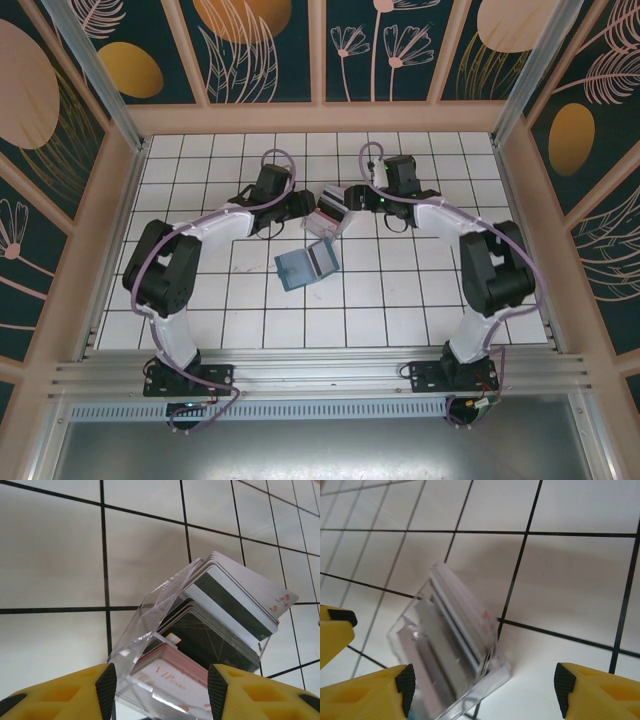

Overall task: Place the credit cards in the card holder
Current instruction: Pick up the credit card from the storage box.

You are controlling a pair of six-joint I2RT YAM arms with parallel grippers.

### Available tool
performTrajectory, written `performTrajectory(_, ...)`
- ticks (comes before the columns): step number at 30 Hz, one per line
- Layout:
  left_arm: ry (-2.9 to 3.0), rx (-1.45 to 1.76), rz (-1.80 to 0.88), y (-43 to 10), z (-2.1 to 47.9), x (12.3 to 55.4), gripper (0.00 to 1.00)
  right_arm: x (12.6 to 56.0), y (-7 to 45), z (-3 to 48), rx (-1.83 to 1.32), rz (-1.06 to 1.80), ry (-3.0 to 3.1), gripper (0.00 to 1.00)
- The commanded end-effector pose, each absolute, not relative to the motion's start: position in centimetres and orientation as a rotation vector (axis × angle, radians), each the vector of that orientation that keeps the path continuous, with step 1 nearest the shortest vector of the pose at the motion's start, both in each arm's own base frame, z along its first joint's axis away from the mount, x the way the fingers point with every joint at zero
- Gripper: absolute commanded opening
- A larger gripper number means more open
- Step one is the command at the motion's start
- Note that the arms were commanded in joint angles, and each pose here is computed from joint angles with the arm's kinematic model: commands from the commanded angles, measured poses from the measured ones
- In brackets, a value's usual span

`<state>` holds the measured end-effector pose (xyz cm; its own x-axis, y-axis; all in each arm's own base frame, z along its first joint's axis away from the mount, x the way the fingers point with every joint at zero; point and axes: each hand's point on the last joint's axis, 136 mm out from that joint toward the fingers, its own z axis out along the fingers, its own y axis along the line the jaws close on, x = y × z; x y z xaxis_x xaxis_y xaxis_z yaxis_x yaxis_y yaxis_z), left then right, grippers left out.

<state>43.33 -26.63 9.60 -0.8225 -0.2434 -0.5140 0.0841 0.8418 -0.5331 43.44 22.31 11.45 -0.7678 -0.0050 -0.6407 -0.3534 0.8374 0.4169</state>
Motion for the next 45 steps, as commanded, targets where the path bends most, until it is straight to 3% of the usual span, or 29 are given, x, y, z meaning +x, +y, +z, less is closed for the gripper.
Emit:
performTrajectory(1,2.446,-0.106,-0.778,-27.6,8.7,44.2,0.55,44.8,23.1,10.8,-0.342,0.693,2.365,0.76)
performTrajectory(6,2.468,-0.095,-0.78,-27.9,7.6,44.5,0.54,46.2,24.2,10.8,-0.353,0.741,2.338,0.71)
performTrajectory(17,2.498,-0.101,-0.801,-28.1,6.1,43.8,0.54,47.1,25.4,11.8,-0.386,0.817,2.309,0.41)
performTrajectory(30,2.514,-0.092,-0.81,-28.2,5.6,43.7,0.53,47.4,24.3,10.1,-0.372,0.78,2.36,0.39)
performTrajectory(37,2.51,-0.091,-0.811,-28.3,5.8,43.8,0.53,47.3,24.5,10.1,-0.373,0.798,2.359,0.2)
performTrajectory(42,2.512,-0.09,-0.805,-28.3,5.8,43.8,0.53,47.2,24.5,10.1,-0.379,0.801,2.367,0.2)
performTrajectory(45,2.516,-0.091,-0.807,-28.3,5.7,43.7,0.53,47.0,24.7,10.3,-0.386,0.812,2.365,0.28)
